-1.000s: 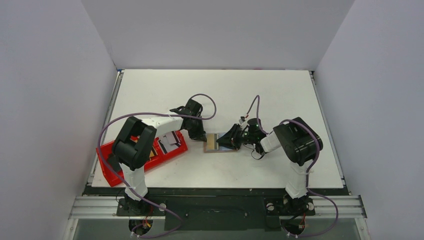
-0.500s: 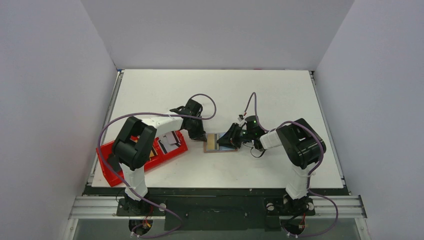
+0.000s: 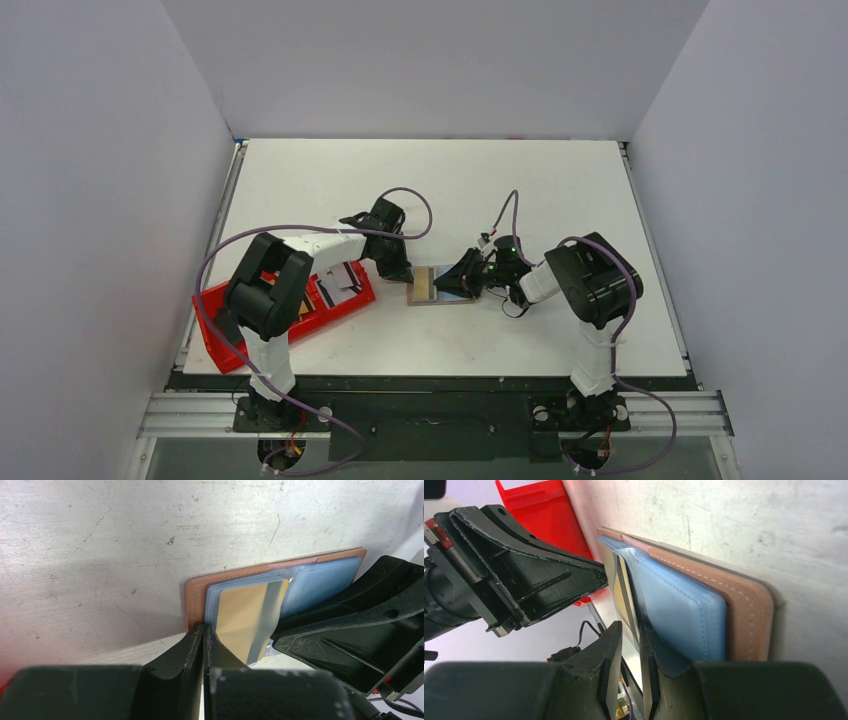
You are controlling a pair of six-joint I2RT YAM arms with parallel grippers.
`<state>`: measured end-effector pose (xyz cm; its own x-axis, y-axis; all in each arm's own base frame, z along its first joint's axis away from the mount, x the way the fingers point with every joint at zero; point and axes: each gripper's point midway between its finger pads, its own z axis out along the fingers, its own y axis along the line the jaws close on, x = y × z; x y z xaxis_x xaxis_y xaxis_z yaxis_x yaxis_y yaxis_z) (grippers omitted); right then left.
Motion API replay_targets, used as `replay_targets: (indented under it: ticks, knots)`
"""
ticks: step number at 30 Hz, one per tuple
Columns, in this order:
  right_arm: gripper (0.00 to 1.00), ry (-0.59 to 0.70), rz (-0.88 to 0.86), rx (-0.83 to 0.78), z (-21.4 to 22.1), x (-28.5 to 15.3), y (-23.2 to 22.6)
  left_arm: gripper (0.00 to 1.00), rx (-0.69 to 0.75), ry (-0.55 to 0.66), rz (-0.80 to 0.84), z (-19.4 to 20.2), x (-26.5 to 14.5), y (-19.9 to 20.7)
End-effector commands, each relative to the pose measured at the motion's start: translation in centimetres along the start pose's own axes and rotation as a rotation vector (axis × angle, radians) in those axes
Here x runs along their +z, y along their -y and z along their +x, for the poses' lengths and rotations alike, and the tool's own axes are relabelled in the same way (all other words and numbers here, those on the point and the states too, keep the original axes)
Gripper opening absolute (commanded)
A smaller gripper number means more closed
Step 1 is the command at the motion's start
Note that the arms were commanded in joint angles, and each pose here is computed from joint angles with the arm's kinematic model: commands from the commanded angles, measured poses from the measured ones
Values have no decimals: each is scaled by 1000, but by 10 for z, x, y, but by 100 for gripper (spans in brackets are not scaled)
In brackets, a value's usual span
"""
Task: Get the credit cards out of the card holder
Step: Remove the credit card from the card holder.
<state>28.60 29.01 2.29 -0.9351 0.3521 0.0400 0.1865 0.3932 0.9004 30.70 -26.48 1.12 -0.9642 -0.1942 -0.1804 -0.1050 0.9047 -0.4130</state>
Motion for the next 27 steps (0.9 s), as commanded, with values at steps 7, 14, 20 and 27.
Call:
replay_targets:
  ticks: [7,14,20,27]
  knots:
    - [15,3,-107,-41,2,11,-25,0,15,-73,-164,34,47,-45]
    - [14,10,-96,-44,0,13,-23,0,18,-77,-165,35,48,-45]
    - [7,23,-63,-53,-3,12,-18,0,16,-79,-176,36,48,-48]
    - [2,74,38,-96,-13,0,-1,0,6,-79,-190,35,48,-54]
